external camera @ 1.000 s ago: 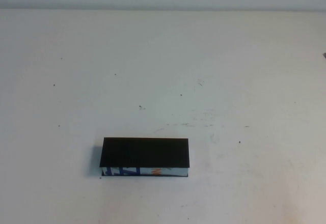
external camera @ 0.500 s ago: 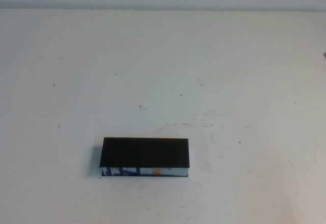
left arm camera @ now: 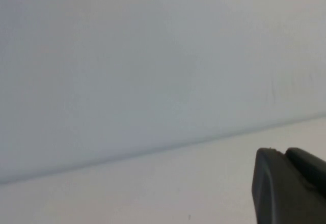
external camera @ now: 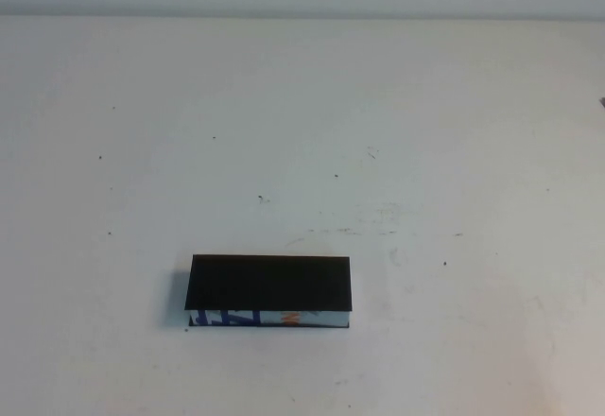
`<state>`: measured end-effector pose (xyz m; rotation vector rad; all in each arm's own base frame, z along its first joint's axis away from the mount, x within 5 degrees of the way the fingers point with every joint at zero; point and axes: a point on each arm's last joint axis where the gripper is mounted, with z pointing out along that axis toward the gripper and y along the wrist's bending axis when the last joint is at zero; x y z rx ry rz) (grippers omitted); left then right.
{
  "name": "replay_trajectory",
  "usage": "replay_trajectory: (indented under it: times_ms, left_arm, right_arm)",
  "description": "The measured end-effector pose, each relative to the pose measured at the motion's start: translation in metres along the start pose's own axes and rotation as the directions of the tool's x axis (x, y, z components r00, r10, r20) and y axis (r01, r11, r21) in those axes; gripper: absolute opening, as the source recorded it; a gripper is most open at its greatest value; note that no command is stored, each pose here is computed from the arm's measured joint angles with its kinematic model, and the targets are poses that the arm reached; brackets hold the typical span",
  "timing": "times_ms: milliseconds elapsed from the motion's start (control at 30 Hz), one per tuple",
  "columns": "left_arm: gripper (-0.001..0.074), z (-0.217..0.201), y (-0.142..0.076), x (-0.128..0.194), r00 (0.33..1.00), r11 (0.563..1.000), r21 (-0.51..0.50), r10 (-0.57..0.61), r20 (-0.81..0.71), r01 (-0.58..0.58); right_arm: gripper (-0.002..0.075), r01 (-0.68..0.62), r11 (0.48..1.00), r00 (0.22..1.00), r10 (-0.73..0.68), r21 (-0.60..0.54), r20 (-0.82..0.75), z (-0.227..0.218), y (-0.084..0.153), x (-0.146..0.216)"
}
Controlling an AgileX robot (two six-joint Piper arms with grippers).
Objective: Return glasses to glasses case
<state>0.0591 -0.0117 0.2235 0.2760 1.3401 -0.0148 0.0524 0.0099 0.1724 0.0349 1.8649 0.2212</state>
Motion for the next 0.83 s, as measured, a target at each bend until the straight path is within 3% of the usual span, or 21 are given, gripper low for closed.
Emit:
replay_trajectory:
  times_ms: [200,433,833]
  left_arm:
    - [-0.0001,-0.005,0.003,0.023,0.975,0.992,-0.112,-0.074,-0.208,0.052]
    - [-0.0001,-0.018,-0.002,0.048,0.874,0.992,-0.105,-0.112,-0.474,0.07]
    - [-0.0001,-0.018,-0.002,0.049,0.868,0.992,-0.105,-0.112,-0.483,0.069]
  right_arm:
    - [-0.0012,0.0,1.0,1.0,0.0,0.0,0.0,0.0,0.0,0.0]
    - [-0.0012,0.0,1.0,1.0,0.0,0.0,0.0,0.0,0.0,0.0]
    - [-0.0012,-0.003,1.0,1.0,0.003,-0.002,0.002,0.0,0.0,0.0]
